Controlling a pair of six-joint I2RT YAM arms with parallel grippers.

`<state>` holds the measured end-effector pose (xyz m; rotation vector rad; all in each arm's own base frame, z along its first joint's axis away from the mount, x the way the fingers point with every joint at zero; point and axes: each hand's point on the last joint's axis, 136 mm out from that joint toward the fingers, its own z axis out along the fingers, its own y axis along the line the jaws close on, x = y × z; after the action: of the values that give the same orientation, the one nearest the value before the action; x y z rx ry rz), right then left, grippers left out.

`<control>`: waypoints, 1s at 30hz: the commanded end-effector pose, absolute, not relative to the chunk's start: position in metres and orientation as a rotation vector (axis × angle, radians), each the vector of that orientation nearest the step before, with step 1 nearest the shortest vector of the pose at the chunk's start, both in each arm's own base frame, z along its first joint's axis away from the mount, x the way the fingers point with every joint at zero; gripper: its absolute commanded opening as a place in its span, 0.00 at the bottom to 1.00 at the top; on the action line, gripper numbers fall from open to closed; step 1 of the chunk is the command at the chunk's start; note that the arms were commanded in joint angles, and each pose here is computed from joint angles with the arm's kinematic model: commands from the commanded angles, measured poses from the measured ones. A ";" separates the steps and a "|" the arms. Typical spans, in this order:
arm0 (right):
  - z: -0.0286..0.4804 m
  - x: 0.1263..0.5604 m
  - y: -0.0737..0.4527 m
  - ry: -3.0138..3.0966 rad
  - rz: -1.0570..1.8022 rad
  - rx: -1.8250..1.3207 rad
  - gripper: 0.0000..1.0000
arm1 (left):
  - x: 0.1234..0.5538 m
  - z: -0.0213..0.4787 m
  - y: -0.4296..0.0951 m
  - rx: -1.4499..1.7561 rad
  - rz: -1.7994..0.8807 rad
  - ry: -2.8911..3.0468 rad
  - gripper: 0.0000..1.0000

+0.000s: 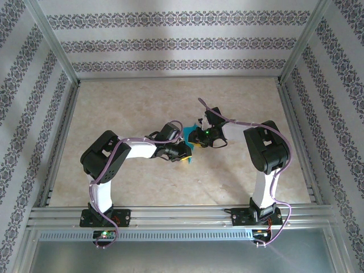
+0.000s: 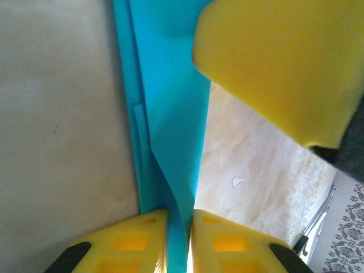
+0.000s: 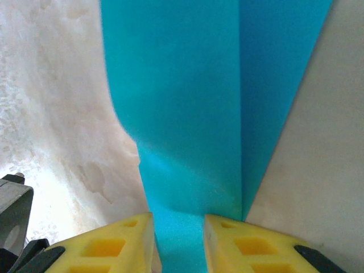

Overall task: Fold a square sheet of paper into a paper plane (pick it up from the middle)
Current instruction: Fold the wing for the fifth time at the center of the table.

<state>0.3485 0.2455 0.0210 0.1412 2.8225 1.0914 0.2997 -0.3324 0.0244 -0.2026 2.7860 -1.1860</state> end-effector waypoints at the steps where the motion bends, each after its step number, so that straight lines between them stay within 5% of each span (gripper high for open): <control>1: -0.006 0.342 0.233 2.909 0.978 0.216 0.35 | 0.289 0.005 -0.324 -0.226 -1.127 2.842 0.14; 30: 0.045 0.328 0.257 2.756 1.215 -0.054 0.35 | 0.292 -0.008 -0.312 -0.399 -1.266 2.800 0.06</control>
<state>0.3410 0.2505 0.0428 0.0129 2.7533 1.1877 0.3013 -0.3265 0.0209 -0.3065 2.7113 -1.3455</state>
